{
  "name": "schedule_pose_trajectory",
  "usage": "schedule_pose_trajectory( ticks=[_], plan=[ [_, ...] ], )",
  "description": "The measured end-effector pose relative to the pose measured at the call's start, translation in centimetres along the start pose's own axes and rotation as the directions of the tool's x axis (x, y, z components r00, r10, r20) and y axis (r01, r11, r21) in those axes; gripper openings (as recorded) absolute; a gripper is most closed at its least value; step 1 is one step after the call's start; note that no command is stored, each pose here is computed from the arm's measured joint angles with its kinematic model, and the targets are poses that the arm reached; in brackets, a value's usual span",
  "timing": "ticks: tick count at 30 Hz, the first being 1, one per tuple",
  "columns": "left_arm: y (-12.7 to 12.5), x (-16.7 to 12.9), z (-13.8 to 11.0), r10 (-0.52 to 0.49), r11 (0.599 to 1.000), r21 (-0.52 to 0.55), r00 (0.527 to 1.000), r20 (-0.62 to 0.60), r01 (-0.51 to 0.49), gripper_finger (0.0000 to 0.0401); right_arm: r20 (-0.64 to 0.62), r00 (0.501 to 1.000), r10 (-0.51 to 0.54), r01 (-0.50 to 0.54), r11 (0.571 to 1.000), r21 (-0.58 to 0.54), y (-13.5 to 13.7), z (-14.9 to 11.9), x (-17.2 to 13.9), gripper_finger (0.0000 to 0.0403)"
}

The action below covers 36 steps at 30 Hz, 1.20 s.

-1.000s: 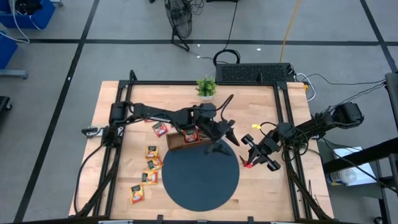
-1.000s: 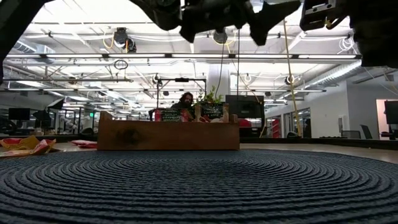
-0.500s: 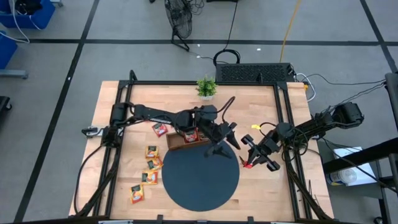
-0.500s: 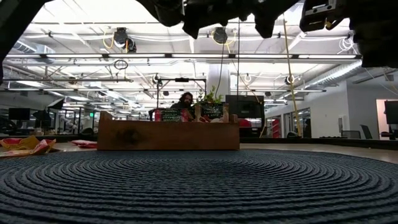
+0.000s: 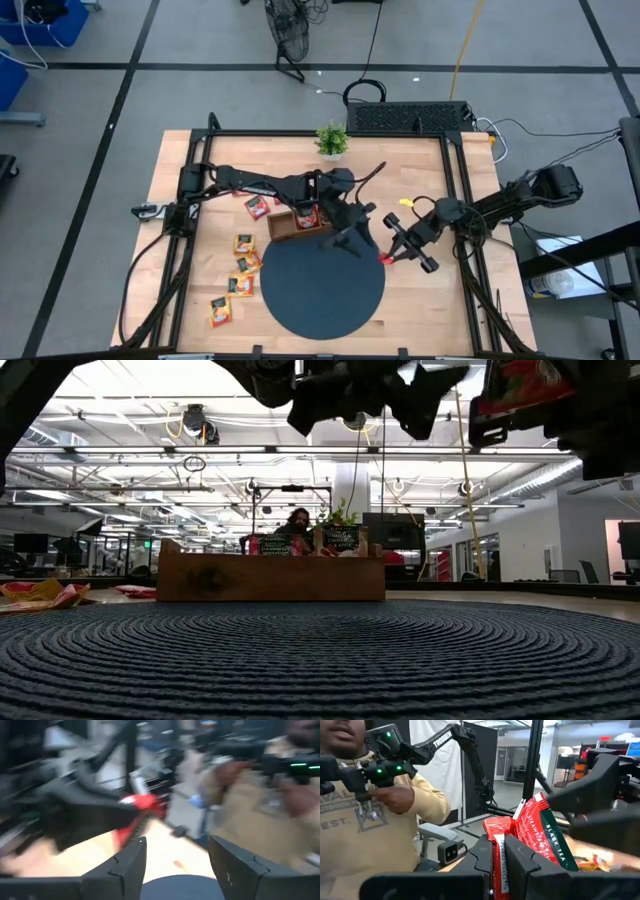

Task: Pick & Place Tea
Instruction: Put the red tea bag into the middle slot of the wooden organizer

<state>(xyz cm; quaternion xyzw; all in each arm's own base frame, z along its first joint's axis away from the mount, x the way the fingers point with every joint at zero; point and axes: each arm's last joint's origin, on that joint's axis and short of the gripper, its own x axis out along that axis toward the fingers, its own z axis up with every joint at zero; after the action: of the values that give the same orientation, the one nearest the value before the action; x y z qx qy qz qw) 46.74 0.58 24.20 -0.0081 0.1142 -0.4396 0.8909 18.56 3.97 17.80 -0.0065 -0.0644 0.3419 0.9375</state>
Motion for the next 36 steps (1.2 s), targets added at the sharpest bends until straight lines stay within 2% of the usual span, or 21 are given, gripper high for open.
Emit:
schedule_pose_trajectory(
  ticks=[4,9,13,18,27,31,36],
  plan=[
    [0.8,-0.6,-0.7,0.193,0.979,-0.053,0.978,-0.08,-0.198,0.0202,-0.019,1.0,-0.025,0.026,0.999,0.024,-0.4,-0.4,-0.1,0.0015],
    [1.5,-1.5,-1.9,0.33,0.941,-0.004,0.923,-0.199,-0.338,0.0198,-0.052,0.996,-0.078,0.08,0.996,0.038,-1.1,-1.0,-0.3,0.0014],
    [0.8,-0.7,-1.7,0.29,0.956,0.02,0.938,-0.187,-0.292,0.0198,-0.087,0.979,-0.184,0.188,0.981,0.044,-2.1,-1.7,-0.6,0.0014],
    [0.7,-0.4,-1.9,0.335,0.941,0.035,0.917,-0.218,-0.336,0.0198,-0.081,0.977,-0.195,0.199,0.979,0.044,-2.3,-1.8,-0.7,0.0014],
    [0.8,-0.5,-1.9,0.339,0.941,0.08,0.915,-0.217,-0.33,0.0194,-0.075,0.978,-0.196,0.2,0.979,0.04,-2.3,-1.8,-0.7,0.0015],
    [0.8,-0.6,-1.9,0.339,0.94,0.1,0.915,-0.217,-0.325,0.016,-0.075,0.978,-0.196,0.199,0.979,0.034,-2.3,-1.8,-0.7,0.0015],
    [0.8,-0.6,-1.9,0.34,0.939,0.127,0.915,-0.218,-0.319,0.0071,-0.074,0.978,-0.195,0.197,0.98,0.029,-2.3,-1.8,-0.7,0.0015]
  ],
)
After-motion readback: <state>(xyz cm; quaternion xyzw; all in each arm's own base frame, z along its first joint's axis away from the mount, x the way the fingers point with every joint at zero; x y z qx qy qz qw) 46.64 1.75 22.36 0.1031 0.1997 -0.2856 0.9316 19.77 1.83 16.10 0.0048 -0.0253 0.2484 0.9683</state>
